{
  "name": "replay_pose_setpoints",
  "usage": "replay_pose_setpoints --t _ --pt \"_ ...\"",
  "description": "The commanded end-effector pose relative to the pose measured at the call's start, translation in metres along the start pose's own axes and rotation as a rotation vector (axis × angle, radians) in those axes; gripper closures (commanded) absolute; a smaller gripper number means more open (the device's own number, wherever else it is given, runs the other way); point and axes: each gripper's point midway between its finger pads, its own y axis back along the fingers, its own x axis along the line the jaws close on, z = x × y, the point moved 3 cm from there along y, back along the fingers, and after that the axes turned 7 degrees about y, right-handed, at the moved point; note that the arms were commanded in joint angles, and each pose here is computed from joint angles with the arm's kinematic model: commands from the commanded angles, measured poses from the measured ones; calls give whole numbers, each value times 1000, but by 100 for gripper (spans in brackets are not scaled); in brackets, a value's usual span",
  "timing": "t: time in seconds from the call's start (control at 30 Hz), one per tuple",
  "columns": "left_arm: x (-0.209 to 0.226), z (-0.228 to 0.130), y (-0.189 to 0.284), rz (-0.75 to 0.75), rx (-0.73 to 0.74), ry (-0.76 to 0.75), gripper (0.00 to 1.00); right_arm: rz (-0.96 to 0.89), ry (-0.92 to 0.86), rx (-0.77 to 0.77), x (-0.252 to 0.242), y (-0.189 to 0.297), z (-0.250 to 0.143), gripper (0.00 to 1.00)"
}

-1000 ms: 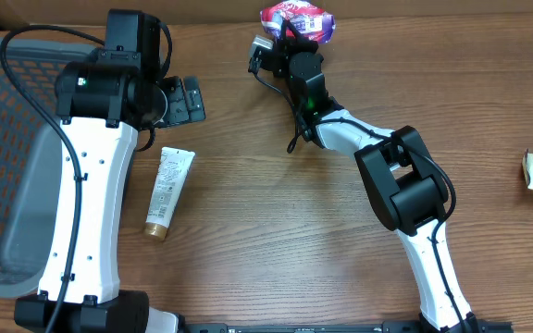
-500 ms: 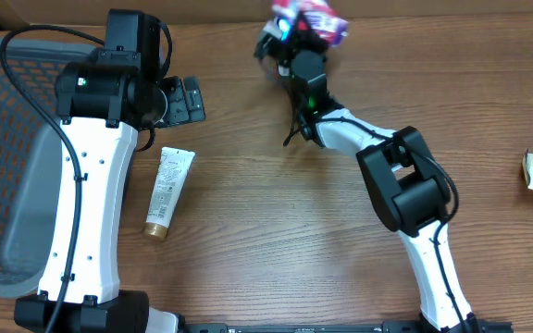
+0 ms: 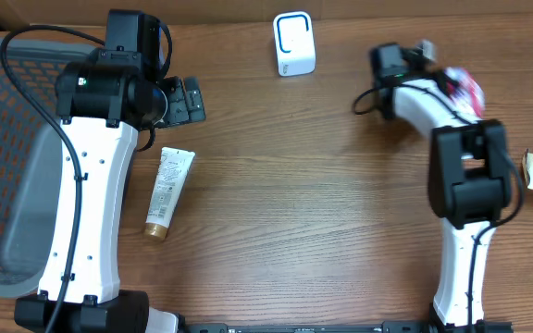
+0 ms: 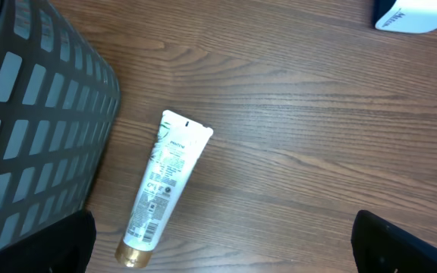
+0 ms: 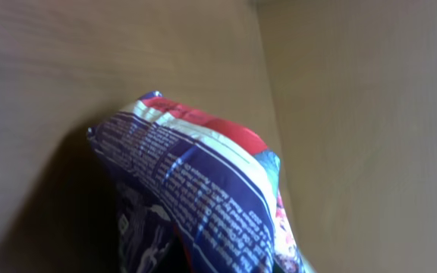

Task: Scan the item barcode
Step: 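Carry the purple pack to the right table edge and release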

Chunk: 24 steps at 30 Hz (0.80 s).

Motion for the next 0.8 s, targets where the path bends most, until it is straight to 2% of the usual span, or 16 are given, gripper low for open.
replay_pose_setpoints --t 0.0,0.13,0.17,0.23,0.27,0.3,0.4,0.47,0.6,0.67,0.77 --pt "2 1 1 10 -9 -14 0 45 -422 215 -22 -52 -48 96" --pt "2 1 1 10 -9 -14 0 -22 -490 447 -56 -104 -111 96" --pt "2 1 1 10 -9 -14 0 -22 -493 492 -62 -114 -123 92" --pt "2 1 1 10 -9 -14 0 -3 -511 569 -73 -130 -144 51" --pt "2 1 1 10 -9 -14 0 41 -523 606 -77 -137 -153 9" --pt "2 1 1 10 -9 -14 0 99 -535 629 -78 -142 -157 0" --pt "2 1 1 10 -9 -14 0 343 -642 651 -84 -146 -153 0" --pt "2 1 1 10 -9 -14 0 562 -769 608 -101 -140 -134 0" --pt "2 1 1 10 -9 -14 0 994 -883 338 -154 -102 -77 0" --pt "2 1 1 10 -9 -14 0 1070 -913 188 -192 -78 -53 0" --pt "2 1 1 10 -9 -14 0 1071 -925 24 -240 -35 -29 0"
